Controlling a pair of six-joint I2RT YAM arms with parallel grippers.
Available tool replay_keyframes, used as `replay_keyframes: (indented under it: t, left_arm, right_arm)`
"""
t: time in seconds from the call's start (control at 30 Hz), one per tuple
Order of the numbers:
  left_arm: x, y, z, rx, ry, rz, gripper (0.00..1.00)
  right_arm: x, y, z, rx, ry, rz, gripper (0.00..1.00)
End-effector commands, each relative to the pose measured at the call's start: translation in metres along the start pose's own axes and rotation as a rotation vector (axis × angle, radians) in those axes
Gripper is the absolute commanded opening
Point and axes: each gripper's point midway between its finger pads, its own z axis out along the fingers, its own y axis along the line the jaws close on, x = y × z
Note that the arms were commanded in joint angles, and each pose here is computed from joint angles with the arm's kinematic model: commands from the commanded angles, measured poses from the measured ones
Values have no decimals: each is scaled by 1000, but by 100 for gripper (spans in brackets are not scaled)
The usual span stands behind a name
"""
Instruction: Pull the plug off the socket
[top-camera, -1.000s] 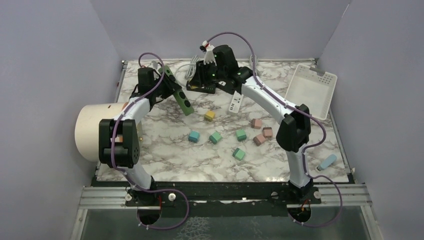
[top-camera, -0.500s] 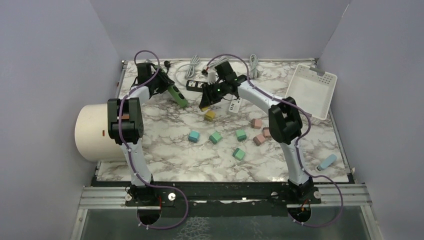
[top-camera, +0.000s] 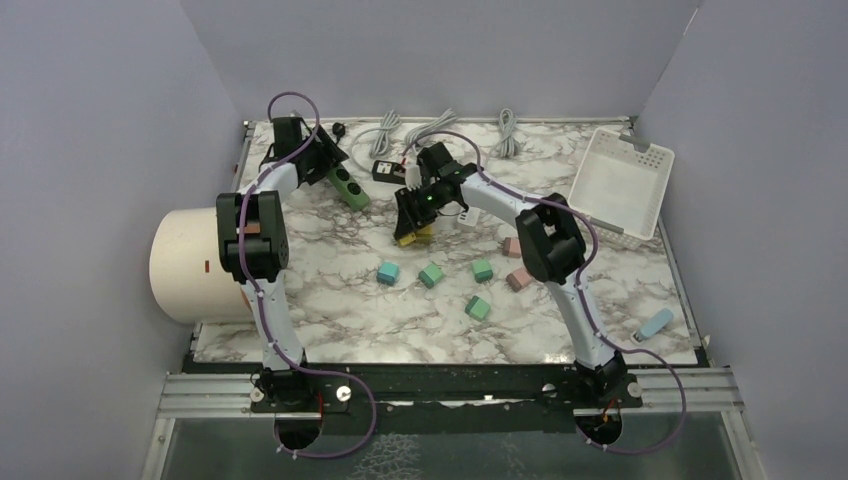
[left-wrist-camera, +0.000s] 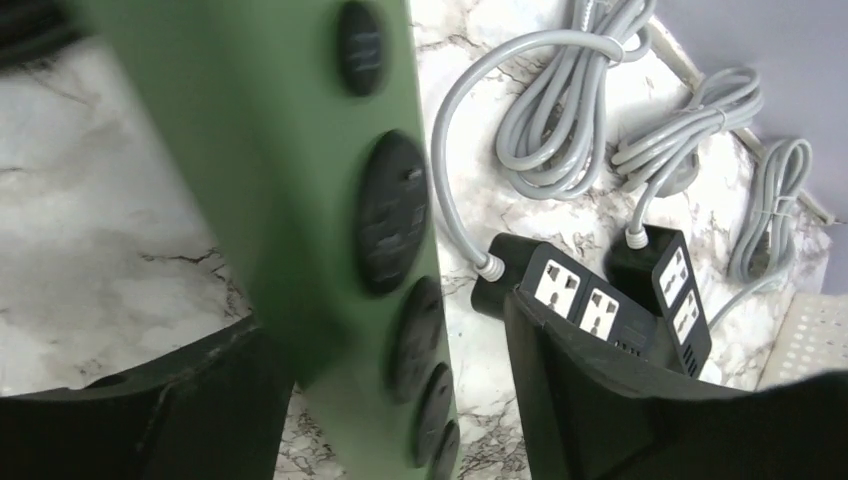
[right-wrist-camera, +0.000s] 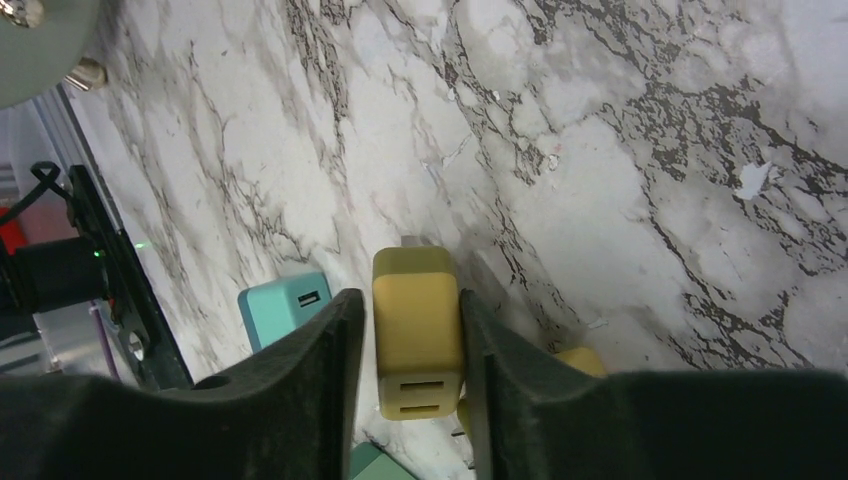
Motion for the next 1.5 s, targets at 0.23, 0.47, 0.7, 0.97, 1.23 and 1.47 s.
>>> replay_keyframes:
  t: [0.23,0.47,0.7,0.97,1.23,1.47]
  left_arm:
    - [-30,27,-22,-228,-31,146,99]
    - [-29,40,-39,-336,-19,148,99]
    - [-22,7,-57,-265,-11,155,99]
    - [-17,-65,-96,-109,-40,283,99]
    - [-32,-140,-182,201,-302,494,99]
    - [5,-155,-231,322,-457,688,99]
  right_arm:
    - [-40,13,-23,88,-84,-107,56]
    - [-79,29,-68,210,-213,-177,69]
    - [-110,50,-123,322,-399,-231,91]
    - [-112,57,-186,474,-628,-235,100]
    - [-81,41,-233,682,-700,-124,100]
    - [-38,46,-264,720,-798,-1,100]
